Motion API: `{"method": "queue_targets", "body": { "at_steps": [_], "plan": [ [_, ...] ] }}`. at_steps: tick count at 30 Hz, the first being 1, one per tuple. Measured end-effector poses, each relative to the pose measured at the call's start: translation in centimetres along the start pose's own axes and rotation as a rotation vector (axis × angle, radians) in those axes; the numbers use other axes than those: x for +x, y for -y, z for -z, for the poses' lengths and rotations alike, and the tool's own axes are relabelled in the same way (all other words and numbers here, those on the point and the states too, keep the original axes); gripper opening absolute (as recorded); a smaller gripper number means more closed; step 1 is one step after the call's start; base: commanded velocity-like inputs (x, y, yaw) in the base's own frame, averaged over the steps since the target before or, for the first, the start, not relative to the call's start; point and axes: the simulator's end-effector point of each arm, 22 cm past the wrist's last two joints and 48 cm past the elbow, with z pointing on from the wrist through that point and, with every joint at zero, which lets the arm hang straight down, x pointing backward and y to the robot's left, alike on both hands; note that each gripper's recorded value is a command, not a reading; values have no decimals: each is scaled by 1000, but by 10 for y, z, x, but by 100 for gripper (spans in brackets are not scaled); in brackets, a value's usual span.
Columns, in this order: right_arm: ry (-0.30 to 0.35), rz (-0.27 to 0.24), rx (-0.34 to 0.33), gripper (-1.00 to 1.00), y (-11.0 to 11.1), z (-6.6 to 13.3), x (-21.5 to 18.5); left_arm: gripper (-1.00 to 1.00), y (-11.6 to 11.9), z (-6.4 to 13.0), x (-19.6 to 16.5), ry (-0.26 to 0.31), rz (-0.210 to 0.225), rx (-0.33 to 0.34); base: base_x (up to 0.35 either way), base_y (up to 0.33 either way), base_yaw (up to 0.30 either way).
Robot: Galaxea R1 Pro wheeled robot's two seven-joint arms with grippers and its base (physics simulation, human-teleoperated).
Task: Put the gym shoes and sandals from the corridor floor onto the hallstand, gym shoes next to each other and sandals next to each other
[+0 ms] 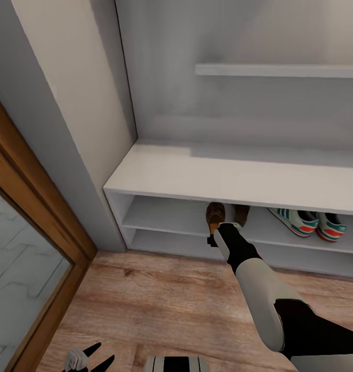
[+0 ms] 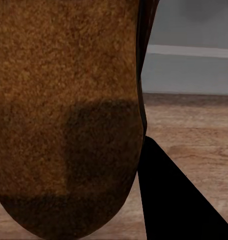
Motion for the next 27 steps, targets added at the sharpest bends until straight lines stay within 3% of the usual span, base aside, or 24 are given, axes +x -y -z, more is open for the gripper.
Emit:
{"method": "queue_targets", "body": {
  "at_steps": [9,17,27],
  "plan": [
    [0,0,0,-100,0,0,0,100,0,0,0,1,0,0,20,0,-7],
    [0,0,0,-100,0,0,0,100,0,0,0,1,1,1,8,0,-124],
    [0,0,0,-100,0,0,0,100,0,0,0,1,1,1,138,0,-8]
  ]
}}
